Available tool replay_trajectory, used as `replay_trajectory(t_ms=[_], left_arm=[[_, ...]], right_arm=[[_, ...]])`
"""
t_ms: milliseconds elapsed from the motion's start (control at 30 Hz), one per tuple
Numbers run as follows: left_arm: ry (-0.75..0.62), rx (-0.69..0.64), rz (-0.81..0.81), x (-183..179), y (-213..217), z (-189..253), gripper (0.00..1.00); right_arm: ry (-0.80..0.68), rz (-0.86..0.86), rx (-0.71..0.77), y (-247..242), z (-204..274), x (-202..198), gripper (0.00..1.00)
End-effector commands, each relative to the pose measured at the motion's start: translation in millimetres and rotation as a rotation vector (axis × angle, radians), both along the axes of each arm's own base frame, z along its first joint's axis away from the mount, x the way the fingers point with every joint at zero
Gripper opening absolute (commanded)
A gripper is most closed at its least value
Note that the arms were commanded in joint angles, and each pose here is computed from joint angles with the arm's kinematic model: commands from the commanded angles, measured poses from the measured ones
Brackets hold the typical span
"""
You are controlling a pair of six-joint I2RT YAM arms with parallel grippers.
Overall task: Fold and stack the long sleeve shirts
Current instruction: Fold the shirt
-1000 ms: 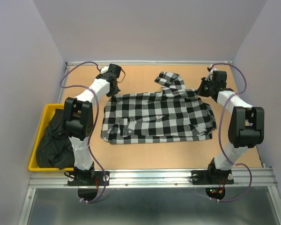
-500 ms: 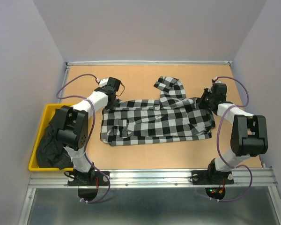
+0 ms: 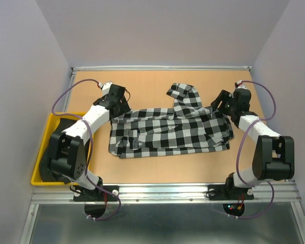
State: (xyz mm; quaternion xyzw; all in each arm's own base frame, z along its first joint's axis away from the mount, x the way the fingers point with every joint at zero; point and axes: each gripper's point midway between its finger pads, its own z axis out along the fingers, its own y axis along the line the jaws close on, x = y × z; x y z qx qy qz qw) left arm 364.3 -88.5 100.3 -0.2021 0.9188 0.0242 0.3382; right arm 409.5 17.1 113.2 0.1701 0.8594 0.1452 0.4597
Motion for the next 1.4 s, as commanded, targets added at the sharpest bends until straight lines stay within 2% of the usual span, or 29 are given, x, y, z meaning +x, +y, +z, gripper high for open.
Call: replay_trajectory(t_ms=[0, 133, 400, 633, 767, 967, 1000, 1167, 1367], left_arm=[[-0.134, -0.049, -0.076, 18.7, -15.5, 44.9, 0.88], [-0.154, -0.080, -0.132, 33.9, -33.8, 50.9, 0.88], [-0.059, -0.078, -0.169, 42.4, -49.5, 12.4, 0.83], [0.029, -0.084, -0.179, 23.9, -53.1, -20.9, 0.82], [0.098, -0.077, -0.169, -0.5, -44.9, -45.0, 0.81], [0.154, -0.051, -0.134, -25.2, -31.0, -66.3, 0.81], [0.164, -0.043, -0.129, -27.9, -28.8, -69.0, 0.81], [0.176, -0.043, -0.115, -34.4, -26.0, -70.9, 0.80], [0.137, -0.039, -0.109, -27.9, -23.8, -52.8, 0.80]], right_arm=[[-0.088, 0.097, 0.024, 15.1, 39.3, 24.6, 0.69], [-0.089, 0.125, 0.038, 26.8, 44.9, 36.2, 0.69], [-0.033, 0.104, 0.081, 34.3, 28.5, 47.3, 0.65], [0.059, 0.110, 0.146, 43.7, -5.6, 43.4, 0.63], [0.129, 0.106, 0.175, 47.1, -31.5, 29.6, 0.59], [0.210, 0.065, 0.179, 42.5, -62.1, 9.6, 0.42], [0.216, 0.058, 0.180, 40.4, -64.3, 7.5, 0.36], [0.241, -0.008, 0.174, 24.3, -74.0, -5.0, 0.17], [0.161, -0.045, 0.096, 7.6, -42.7, 2.6, 0.15]])
